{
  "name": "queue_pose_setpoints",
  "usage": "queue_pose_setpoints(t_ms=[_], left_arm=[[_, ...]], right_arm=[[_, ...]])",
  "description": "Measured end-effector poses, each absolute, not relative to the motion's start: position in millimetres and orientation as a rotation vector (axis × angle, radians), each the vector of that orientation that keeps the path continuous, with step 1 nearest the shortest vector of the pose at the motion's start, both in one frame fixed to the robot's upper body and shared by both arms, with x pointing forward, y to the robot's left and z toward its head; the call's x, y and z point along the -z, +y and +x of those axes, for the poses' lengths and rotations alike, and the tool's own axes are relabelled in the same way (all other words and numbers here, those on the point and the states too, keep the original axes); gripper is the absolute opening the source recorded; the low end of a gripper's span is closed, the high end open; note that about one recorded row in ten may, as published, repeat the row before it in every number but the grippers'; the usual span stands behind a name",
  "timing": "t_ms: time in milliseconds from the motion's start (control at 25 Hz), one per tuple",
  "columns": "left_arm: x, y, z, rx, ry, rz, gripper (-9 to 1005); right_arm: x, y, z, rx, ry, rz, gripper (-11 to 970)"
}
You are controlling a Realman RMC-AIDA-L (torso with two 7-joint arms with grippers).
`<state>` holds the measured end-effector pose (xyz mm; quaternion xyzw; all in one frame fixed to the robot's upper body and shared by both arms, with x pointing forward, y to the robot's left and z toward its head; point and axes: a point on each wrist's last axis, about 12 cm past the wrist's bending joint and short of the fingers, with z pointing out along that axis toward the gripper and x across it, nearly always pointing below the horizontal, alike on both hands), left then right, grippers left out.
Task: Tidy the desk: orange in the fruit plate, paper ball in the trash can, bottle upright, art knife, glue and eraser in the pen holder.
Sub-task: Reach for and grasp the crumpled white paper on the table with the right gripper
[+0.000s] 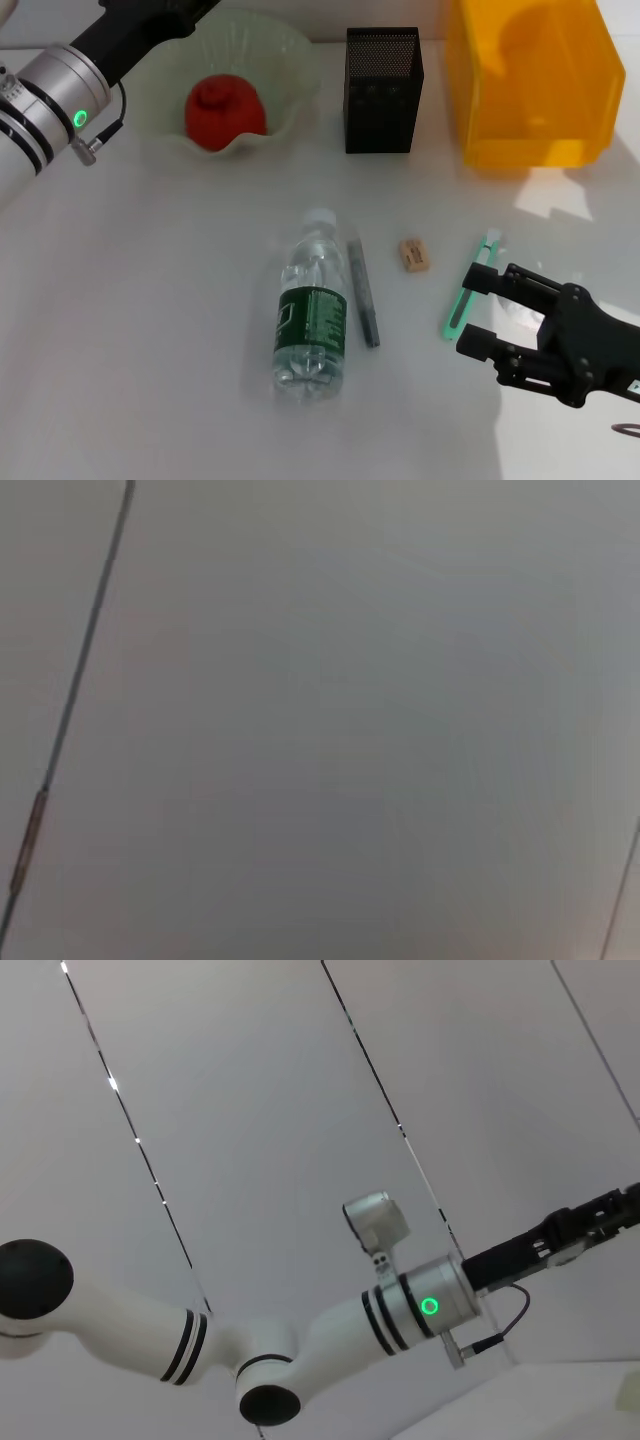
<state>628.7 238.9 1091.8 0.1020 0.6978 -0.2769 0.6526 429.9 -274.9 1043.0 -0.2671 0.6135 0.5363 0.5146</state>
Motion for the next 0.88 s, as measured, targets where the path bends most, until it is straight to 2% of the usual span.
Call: queue_pose_setpoints(t_ms=[200, 320, 360, 400, 440, 600, 720, 880], left_arm=[[-1099.3, 249.6, 601.3, 0.865, 1.458, 0.214, 770], [-1101.4, 251.9, 594.8, 0.910, 1.436, 0.233, 829], [-1105.8, 254.9, 583.7, 0.970, 1.405, 0.309, 848], [-1113.0, 263.7, 560.7, 1.056, 1.385, 0.508, 848], [-1114.5, 266.6, 556.7, 1.065, 1.384, 0.545, 848], [-1114.4, 289.4, 529.9, 1.119, 1.463, 0.761, 848], [-1108.4, 304.3, 517.3, 1.125, 1.539, 0.840, 847], [-1101.6, 320.8, 506.6, 1.096, 1.604, 0.832, 847]], right_arm=[[-1053.8, -280.9, 429.8, -1.298, 1.389, -0.619, 803], [-1078.8, -299.3, 432.2, -1.313, 1.243, -0.622, 803], [-1087.9, -307.8, 436.3, -1.312, 1.220, -0.617, 803], [-1104.2, -324.2, 446.9, -1.319, 1.238, -0.596, 803], [-1104.2, -324.2, 446.9, -1.319, 1.238, -0.596, 803], [-1143.8, -348.5, 471.9, -1.316, 1.370, -0.668, 803], [-1174.5, -355.0, 486.6, -1.244, 1.543, -0.792, 803], [-1209.5, -344.8, 510.4, -1.043, 1.952, -0.942, 802]])
